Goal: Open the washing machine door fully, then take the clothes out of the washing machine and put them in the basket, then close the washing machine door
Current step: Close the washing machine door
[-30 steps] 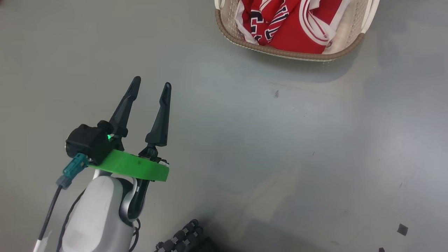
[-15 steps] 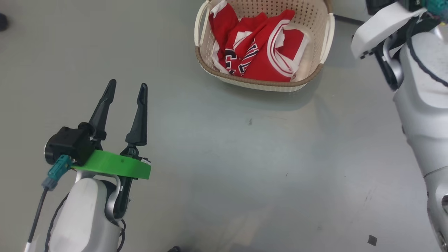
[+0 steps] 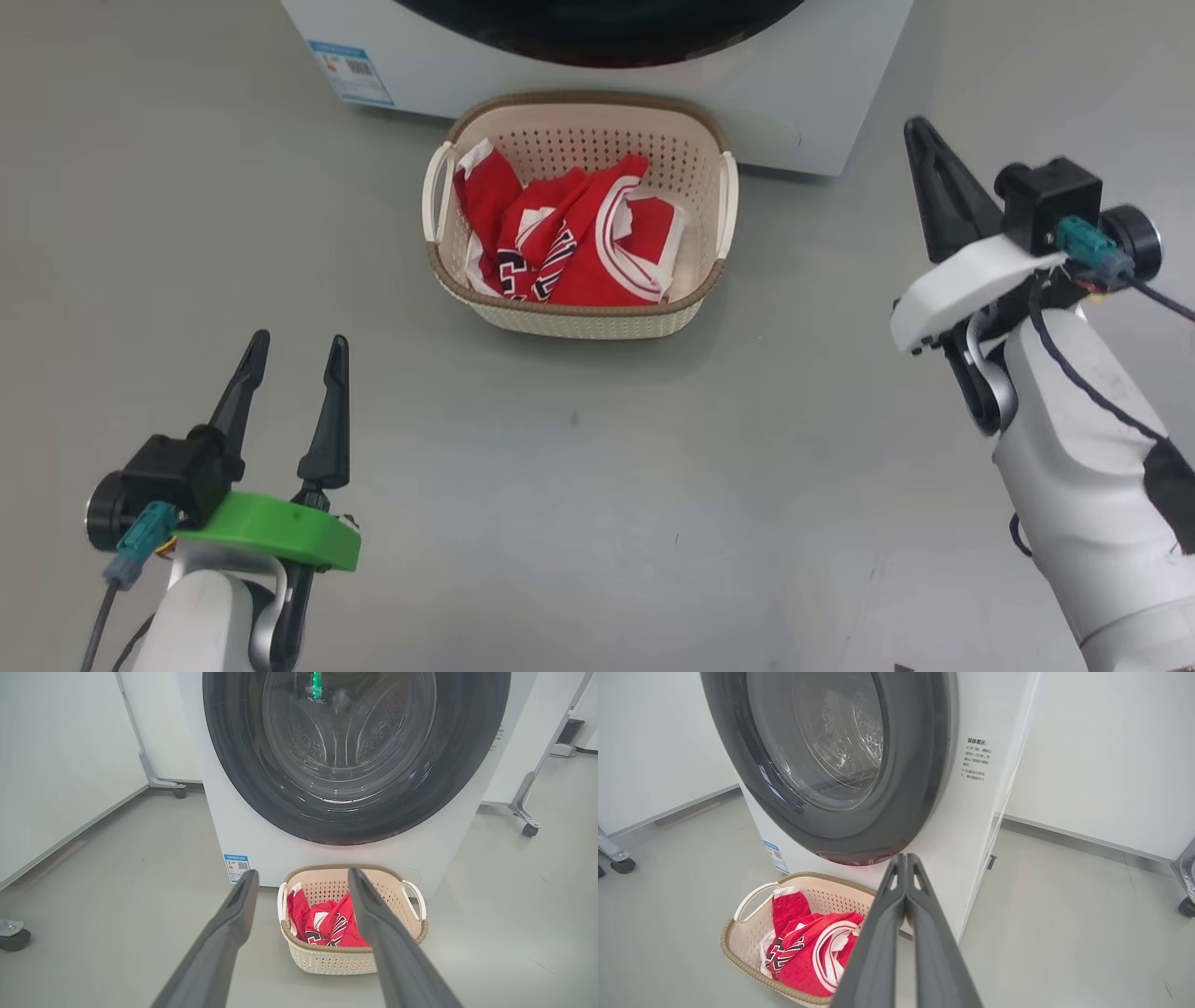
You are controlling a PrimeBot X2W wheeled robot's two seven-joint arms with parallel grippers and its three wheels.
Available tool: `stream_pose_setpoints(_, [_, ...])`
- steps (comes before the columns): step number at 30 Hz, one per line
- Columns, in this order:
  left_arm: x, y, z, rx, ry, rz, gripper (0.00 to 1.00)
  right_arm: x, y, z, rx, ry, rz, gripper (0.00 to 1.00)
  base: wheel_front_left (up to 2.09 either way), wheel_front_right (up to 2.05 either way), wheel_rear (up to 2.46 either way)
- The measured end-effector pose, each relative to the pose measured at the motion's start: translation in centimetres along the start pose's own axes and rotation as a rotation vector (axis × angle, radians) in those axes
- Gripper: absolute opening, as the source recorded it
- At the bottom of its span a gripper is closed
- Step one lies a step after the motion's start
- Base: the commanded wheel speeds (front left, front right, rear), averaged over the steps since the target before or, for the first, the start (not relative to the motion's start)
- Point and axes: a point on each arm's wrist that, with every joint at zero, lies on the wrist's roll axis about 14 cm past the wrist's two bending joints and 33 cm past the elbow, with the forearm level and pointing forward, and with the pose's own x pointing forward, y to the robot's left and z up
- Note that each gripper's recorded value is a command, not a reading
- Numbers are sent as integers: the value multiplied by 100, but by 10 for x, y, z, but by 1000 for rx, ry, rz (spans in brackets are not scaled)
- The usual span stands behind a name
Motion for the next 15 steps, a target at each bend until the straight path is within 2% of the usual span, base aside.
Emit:
stream_pose_setpoints(4, [-12,-5,1,-10,-3,-12,100,-37,-17,-3,17,18,-87,0,0,0,0])
stream_pose_setpoints(15, [-41,-17,10,-56,-38,-41,100,-128,-56,17,34,-31,-304,0,0,0,0])
